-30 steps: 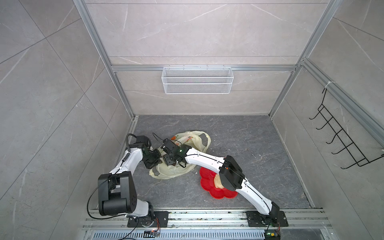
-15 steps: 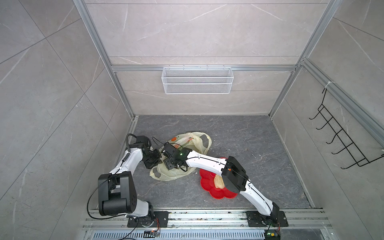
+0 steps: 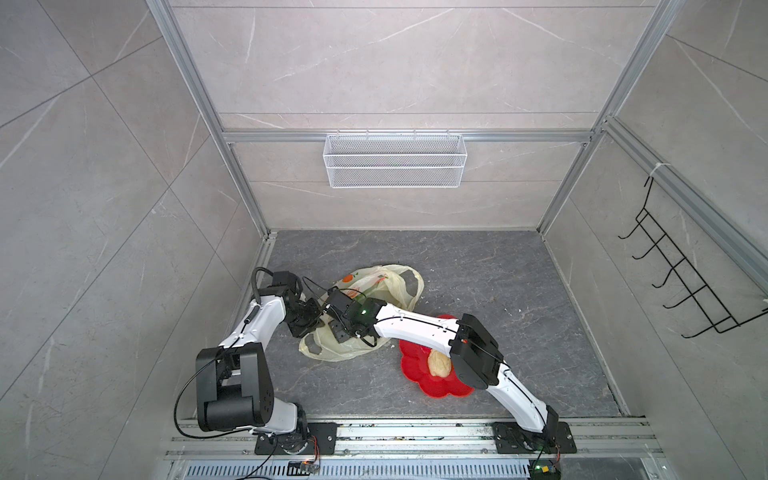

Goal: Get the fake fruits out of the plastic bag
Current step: 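Close the right gripper on the dark brown fruit inside the bag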

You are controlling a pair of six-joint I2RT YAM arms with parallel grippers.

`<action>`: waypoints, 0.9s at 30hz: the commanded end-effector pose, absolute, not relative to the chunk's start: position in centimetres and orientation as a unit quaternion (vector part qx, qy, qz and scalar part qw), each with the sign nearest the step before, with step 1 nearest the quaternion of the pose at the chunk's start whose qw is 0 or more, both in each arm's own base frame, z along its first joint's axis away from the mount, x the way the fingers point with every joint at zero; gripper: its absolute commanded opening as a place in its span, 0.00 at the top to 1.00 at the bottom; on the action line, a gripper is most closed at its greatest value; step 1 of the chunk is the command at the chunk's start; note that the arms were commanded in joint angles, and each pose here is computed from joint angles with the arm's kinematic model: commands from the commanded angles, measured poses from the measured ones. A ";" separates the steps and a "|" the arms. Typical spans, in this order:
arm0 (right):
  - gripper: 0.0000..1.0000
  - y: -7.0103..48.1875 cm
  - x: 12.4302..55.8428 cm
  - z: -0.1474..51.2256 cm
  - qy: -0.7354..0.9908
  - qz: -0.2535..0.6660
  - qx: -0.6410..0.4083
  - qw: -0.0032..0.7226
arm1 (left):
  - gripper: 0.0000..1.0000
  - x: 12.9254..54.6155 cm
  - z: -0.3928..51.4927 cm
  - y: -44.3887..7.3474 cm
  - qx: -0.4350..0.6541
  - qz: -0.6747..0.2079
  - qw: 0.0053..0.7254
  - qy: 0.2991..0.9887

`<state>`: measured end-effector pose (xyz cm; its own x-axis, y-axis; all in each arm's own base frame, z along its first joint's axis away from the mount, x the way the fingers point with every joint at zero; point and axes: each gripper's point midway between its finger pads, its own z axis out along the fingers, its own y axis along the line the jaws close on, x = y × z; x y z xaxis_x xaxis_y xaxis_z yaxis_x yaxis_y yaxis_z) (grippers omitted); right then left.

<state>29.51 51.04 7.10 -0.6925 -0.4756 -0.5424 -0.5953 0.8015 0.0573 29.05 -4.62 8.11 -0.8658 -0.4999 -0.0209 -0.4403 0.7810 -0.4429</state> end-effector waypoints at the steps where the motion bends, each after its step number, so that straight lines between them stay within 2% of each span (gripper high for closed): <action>1: 0.39 50.8 29.2 7.2 0.915 0.113 -0.287 0.259 | 0.96 29.4 8.7 -4.7 -0.245 -0.225 0.071 0.940; 16: 0.41 51.2 28.6 3.5 0.931 0.104 -0.276 0.215 | 0.96 29.4 8.8 -4.8 -0.243 -0.226 0.072 0.941; 20: 0.38 51.1 28.7 3.1 0.933 0.097 -0.275 0.213 | 0.96 29.4 8.8 -4.8 -0.243 -0.227 0.072 0.940; 27: 0.50 51.1 29.1 4.7 0.929 0.102 -0.273 0.229 | 0.96 29.3 8.8 -4.7 -0.244 -0.225 0.071 0.941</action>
